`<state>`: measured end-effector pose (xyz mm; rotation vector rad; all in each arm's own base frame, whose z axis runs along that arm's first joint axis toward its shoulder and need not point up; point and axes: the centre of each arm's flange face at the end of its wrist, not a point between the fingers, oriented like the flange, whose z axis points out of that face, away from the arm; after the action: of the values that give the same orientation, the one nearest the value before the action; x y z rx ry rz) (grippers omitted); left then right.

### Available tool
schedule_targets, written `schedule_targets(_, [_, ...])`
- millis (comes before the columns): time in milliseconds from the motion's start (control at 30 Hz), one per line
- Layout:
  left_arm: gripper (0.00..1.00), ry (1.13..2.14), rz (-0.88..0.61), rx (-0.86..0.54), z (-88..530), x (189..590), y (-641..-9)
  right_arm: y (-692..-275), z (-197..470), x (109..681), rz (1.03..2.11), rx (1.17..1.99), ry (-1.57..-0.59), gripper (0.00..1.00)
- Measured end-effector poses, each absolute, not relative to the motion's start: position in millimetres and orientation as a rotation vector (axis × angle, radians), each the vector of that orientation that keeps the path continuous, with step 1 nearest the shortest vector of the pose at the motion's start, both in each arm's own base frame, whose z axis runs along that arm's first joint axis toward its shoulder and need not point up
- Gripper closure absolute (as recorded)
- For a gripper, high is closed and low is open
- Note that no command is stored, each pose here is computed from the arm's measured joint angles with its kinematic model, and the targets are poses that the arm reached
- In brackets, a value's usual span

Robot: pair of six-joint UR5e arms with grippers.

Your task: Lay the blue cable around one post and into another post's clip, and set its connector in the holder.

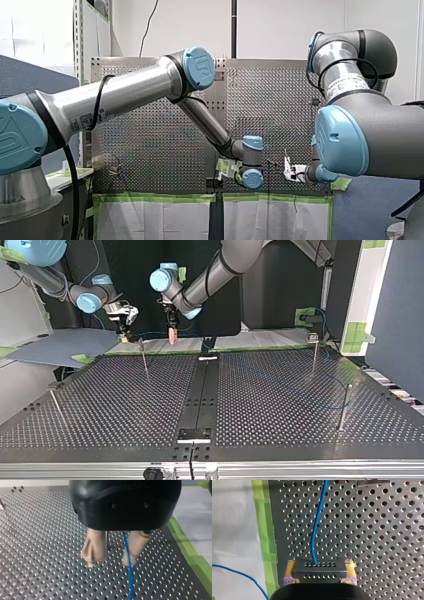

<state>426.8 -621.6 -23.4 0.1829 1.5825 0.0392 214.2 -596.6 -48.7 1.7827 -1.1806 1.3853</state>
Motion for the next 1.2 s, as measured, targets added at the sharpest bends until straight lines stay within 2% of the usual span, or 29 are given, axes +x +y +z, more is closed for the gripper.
schedule_targets(433, [1.00,1.557,-0.051,0.284,-23,407,-645,-605,-49,194,1.343,1.706,-1.249,1.00])
schedule_targets(833, [1.00,1.531,-0.113,0.253,-20,397,-656,-618,-45,175,1.385,1.608,-1.290,1.00])
schedule_targets(1200, [1.00,1.545,-0.120,0.234,-40,407,-653,-624,-44,165,1.365,1.550,-1.316,1.00])
